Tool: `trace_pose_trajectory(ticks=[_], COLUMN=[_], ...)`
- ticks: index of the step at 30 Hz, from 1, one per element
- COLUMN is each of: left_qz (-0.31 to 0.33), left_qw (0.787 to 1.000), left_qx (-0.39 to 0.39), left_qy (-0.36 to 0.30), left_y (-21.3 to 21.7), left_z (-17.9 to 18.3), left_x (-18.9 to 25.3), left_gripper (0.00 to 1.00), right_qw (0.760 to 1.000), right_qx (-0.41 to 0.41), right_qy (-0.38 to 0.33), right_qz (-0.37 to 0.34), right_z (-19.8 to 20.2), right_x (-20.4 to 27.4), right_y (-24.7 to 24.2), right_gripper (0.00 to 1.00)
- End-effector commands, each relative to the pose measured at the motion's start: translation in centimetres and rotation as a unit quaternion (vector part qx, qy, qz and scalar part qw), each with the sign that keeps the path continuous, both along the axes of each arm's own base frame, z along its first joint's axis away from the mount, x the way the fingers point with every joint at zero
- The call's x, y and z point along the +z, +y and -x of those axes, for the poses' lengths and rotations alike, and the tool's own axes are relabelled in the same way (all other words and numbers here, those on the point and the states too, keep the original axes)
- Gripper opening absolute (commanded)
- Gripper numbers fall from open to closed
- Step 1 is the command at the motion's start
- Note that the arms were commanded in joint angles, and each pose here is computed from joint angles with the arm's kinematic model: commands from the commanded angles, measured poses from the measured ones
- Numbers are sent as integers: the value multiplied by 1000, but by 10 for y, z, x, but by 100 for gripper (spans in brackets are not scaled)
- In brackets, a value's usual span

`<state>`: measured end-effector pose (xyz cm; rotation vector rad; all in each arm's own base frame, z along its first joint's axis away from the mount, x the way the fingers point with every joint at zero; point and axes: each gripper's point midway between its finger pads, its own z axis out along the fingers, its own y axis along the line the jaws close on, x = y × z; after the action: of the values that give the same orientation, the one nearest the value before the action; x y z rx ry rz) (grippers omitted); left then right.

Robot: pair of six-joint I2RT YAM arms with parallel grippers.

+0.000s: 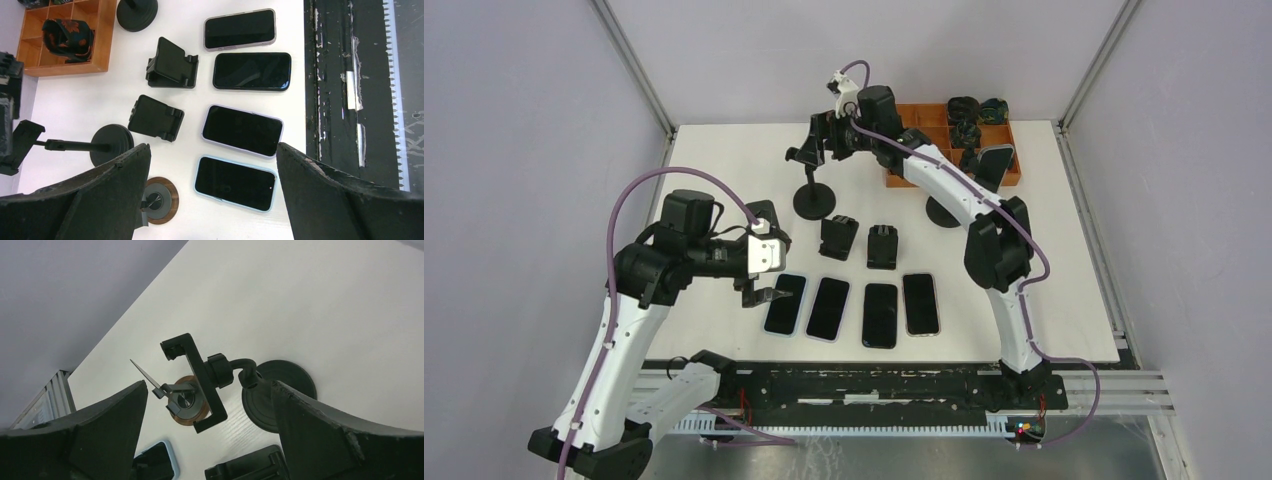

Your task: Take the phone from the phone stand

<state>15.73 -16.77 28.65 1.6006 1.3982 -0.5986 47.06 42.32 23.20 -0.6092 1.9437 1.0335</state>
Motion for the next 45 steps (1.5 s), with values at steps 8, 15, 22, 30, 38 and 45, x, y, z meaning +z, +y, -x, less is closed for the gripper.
trace_pose_trajectory(ticks=[8, 15, 22, 30, 38, 45], left_qz=[27, 34, 33, 31, 29, 21], left_qw=[1000, 999, 999, 999, 999, 999], left_qx=[-13, -22, -20, -21, -22, -24], left_qy=[7, 4, -1, 0, -2, -4], left_y=[-8, -9, -8, -7, -7, -6], left_z=[4, 7, 8, 10, 10, 9], left_x=[17, 21, 24, 24, 25, 22], left_gripper=[100, 100, 100, 100, 100, 100], right_qw=[978, 947, 912, 910, 940, 951], right_qx=[-100, -251, -361, -388, -303, -253], right_qy=[-180, -199, -195, -149, -147, -139], right_qz=[-32, 6, 26, 4, -64, -112], right_z=[43, 77, 107, 109, 88, 77], right_x=[195, 199, 166, 102, 81, 72], right_y=[-124, -260, -357, -403, -383, -368], right_gripper=[98, 98, 98, 98, 98, 98])
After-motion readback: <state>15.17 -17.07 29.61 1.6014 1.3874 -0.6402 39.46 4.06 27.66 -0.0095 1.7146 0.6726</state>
